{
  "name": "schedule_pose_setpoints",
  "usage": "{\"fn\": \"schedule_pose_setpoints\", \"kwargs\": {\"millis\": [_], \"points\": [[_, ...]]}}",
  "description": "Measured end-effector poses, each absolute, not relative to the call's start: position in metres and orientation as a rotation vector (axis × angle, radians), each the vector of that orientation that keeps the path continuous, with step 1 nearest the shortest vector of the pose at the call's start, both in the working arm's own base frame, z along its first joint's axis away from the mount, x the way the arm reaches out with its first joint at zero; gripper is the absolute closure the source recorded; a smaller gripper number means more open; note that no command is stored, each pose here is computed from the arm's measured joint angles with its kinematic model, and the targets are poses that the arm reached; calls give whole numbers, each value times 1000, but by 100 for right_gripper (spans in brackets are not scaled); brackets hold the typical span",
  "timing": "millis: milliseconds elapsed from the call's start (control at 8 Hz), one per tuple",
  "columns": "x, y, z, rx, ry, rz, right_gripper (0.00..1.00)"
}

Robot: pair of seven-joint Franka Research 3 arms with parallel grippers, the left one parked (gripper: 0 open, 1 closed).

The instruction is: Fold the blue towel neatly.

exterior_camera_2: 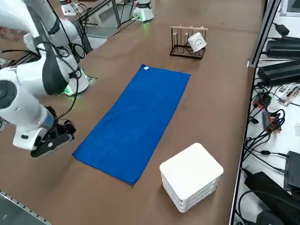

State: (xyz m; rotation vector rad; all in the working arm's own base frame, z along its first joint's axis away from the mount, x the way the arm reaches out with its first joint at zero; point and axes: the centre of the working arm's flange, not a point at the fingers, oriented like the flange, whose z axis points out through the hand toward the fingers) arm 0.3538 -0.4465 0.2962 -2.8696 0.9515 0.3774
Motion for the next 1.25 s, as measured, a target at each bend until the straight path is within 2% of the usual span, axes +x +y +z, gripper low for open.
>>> {"fn": "schedule_pose_setpoints", "kwargs": {"millis": [125, 250, 1250], "points": [[342, -446, 283, -2838, 1020, 379, 30], [336, -444, 272, -2818, 1086, 378, 32], [338, -448, 219, -2754, 1229, 289, 37]]}}
